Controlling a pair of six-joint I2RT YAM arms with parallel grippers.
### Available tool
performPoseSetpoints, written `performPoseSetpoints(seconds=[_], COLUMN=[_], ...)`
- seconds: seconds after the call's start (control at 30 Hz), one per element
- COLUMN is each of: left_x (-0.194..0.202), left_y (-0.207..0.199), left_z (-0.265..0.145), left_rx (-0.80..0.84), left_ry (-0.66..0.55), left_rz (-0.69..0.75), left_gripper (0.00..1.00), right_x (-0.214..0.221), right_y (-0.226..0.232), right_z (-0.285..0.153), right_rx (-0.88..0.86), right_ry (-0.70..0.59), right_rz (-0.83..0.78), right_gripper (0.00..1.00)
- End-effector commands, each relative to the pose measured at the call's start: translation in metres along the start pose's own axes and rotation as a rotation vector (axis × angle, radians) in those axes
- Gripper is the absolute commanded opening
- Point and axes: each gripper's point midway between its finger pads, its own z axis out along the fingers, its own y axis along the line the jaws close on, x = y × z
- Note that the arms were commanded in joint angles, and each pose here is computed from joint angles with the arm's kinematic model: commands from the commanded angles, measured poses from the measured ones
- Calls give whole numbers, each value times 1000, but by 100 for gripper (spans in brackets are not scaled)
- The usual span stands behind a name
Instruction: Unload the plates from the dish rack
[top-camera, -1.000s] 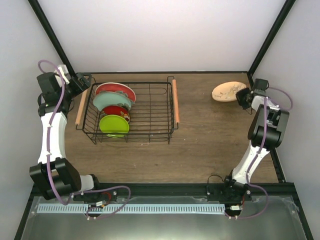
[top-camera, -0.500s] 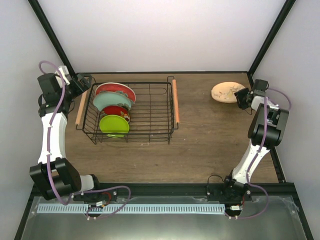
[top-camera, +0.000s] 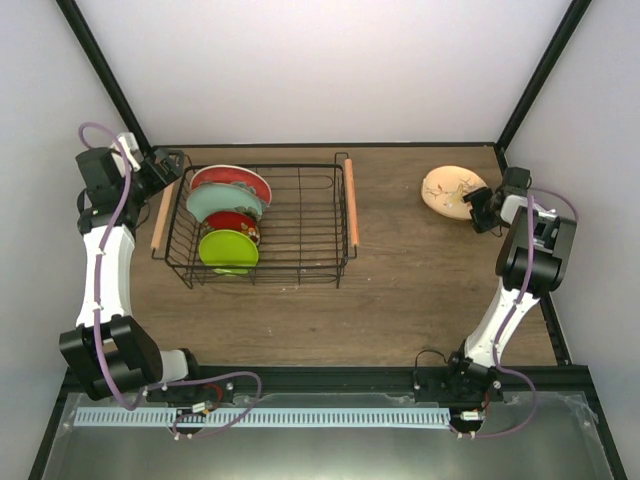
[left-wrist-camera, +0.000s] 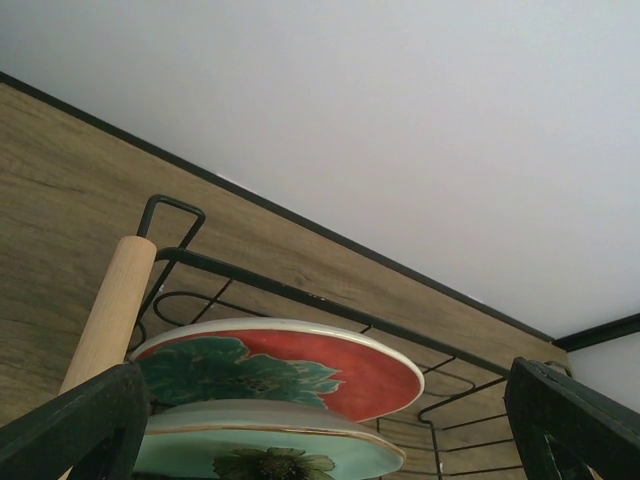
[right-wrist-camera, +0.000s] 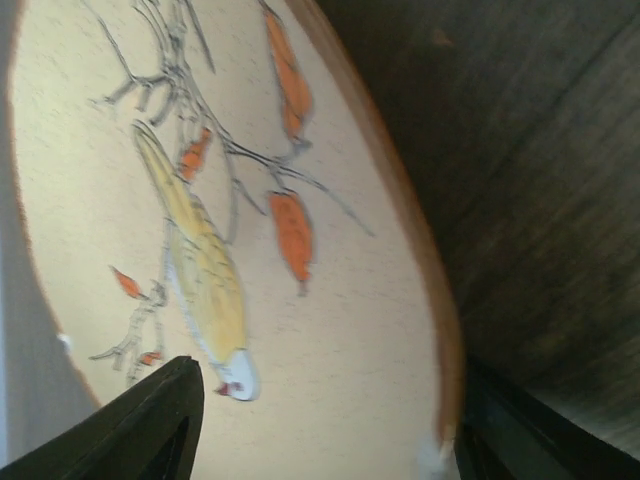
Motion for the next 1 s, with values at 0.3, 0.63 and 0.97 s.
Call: performPoseSetpoints(seconds=[0.3, 0.63, 0.97], left_x=[5, 7, 2], left_y=[-4, -1, -6], left_z=[-7, -5, -5], left_rx=[17, 12, 31], left_ry=[-1, 5, -3], left_rz=[1, -1, -1], left_gripper=[100, 100, 100], right_x=[18, 68, 245], right_y=[-19, 158, 354], right_z=[-38, -189, -241], right_rx=[106, -282, -913], right_ry=[-2, -245, -223], right_rz=[-57, -610, -1321], right_gripper=[83, 100, 90])
